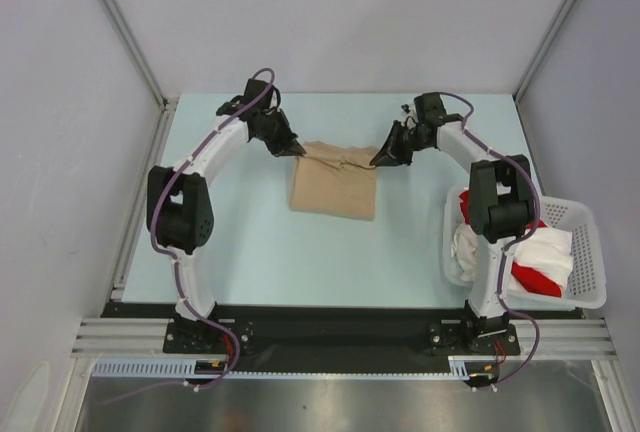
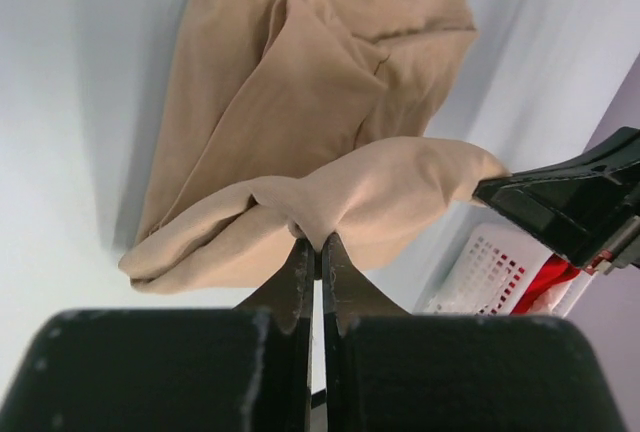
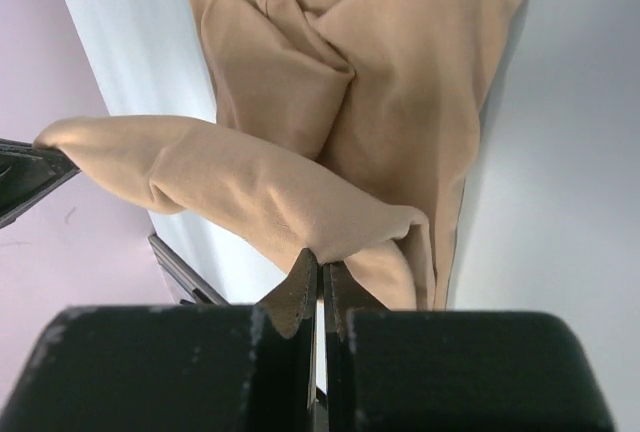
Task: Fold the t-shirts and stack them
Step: Fold the tshirt
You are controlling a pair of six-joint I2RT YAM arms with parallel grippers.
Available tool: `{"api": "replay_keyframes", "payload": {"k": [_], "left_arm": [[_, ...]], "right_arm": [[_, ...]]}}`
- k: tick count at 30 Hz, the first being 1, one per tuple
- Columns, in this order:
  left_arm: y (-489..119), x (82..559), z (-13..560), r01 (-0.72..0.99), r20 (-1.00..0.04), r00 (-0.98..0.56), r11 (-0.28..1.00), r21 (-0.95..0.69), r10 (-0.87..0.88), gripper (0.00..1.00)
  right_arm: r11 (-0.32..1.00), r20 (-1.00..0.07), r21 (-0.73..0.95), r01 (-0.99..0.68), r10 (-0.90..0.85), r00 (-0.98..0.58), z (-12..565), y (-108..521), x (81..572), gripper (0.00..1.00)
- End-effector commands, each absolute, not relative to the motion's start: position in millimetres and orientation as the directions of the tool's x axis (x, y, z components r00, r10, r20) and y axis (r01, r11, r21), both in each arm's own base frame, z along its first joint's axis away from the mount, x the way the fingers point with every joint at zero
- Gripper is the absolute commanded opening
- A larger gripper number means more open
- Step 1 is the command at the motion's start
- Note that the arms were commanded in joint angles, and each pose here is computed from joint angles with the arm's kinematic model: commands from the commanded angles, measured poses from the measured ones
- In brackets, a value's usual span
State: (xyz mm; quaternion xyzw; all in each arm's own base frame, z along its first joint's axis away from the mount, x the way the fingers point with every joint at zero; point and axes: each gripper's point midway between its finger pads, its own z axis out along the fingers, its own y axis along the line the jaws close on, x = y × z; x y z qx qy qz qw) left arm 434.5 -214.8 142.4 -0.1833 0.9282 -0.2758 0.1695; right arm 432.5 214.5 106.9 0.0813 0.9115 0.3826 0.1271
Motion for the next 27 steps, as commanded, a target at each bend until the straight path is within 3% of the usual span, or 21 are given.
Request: {"api": "replay_keyframes", "payload": {"k": [1,27], "left_arm": [[-220.7,461.7,167.5,-0.171,-0.279,-0.859,0.755,-0.633,-0.428,0.00],[-229.1,513.1,176.0,-0.128,-0.322,-0.831,0.719,-0.683,-0.455,0.00]], "right_arm": [[0.666,-0.167,0.745,0.041,0.246,-0.955,115.9,221.3,444.5,0.00],[0.624,-0.211,0.780,0.042,0.325,-0.922,143.7,218.4,487.2,0.00]]}}
